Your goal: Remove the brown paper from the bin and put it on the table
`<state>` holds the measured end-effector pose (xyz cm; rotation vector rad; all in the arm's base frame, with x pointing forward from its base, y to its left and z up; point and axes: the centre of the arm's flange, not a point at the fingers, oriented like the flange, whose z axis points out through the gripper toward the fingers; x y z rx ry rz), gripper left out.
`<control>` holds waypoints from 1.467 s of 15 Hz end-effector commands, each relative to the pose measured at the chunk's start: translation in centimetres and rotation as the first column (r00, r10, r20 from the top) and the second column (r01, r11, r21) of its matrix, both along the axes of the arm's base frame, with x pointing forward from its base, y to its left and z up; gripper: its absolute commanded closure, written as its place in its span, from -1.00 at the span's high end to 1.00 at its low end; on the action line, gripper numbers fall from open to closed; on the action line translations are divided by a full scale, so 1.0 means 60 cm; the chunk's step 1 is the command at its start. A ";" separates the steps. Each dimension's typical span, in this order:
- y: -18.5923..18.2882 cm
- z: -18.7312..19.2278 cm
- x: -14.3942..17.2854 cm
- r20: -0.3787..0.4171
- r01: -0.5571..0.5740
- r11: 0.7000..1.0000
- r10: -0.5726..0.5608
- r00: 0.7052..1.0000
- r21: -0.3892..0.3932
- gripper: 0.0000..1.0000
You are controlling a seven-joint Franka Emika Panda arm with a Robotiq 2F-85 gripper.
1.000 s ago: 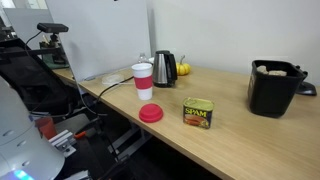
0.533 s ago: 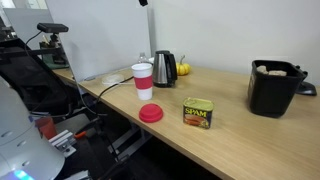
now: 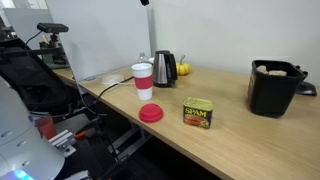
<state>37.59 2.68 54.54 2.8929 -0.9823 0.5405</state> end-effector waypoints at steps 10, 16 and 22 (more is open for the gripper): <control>-0.039 -0.010 0.083 0.122 0.181 0.984 -0.179 0.976 0.000 1.00; -0.110 -0.073 0.188 0.243 0.328 0.943 -0.308 0.920 -0.047 1.00; -0.156 -0.109 0.221 0.262 0.407 0.911 -0.377 0.889 -0.072 1.00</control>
